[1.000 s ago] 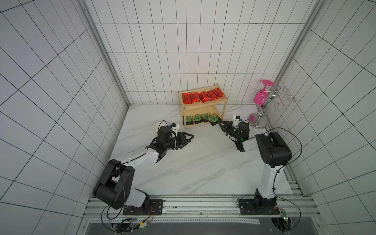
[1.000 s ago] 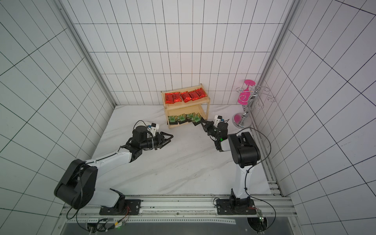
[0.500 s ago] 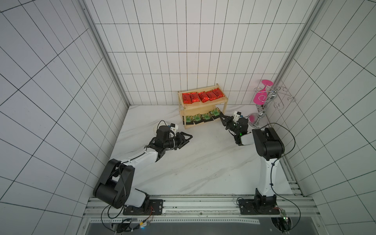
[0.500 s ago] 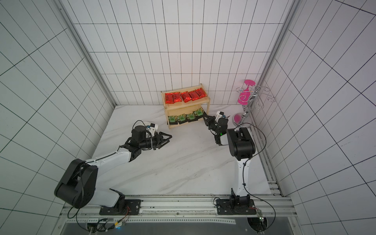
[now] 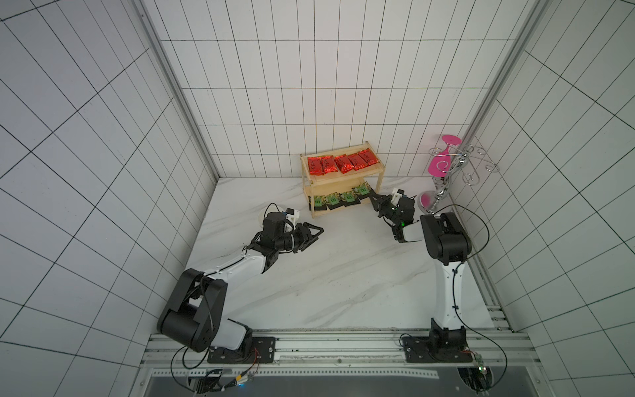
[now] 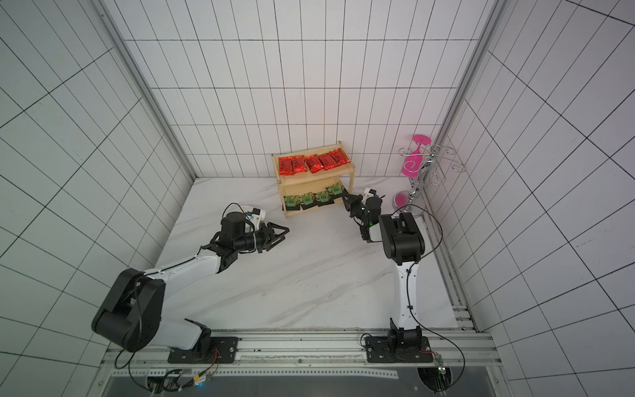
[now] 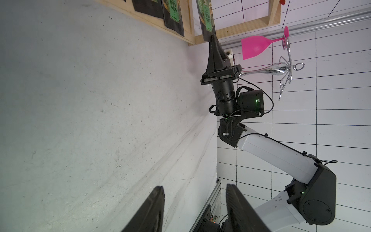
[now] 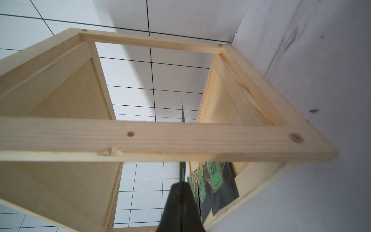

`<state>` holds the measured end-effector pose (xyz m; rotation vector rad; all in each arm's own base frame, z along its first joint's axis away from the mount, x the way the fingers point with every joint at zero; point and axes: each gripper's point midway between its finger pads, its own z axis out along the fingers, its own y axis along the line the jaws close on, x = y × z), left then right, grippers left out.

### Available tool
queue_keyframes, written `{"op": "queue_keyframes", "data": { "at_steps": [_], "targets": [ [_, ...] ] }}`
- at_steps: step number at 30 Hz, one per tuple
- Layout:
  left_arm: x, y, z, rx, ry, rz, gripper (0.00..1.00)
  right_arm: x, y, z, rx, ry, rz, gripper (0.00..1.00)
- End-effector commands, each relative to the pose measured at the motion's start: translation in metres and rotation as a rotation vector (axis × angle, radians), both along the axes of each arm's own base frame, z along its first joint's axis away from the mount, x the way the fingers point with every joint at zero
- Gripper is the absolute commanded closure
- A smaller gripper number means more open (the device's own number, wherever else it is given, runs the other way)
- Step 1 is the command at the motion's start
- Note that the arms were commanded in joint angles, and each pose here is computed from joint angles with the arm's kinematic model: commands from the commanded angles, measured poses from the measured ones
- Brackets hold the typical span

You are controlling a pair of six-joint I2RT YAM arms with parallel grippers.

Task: Place the tea bags on the shelf by color
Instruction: Place the tea bag on the shelf.

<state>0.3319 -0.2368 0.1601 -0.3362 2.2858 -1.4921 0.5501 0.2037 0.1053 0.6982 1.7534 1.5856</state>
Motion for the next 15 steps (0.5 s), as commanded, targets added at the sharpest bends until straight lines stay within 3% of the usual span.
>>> {"op": "queue_keyframes", "data": {
  "at_steps": [1,15],
  "targets": [
    [-0.002,0.002,-0.002,0.005,-0.014,-0.011,0.47,0.014,-0.007,0.001,0.016,-0.010,-0.033,1.00],
    [0.000,0.004,-0.003,0.002,-0.009,-0.005,0.48,0.026,-0.013,-0.015,0.026,0.038,-0.066,0.99]
  ]
}}
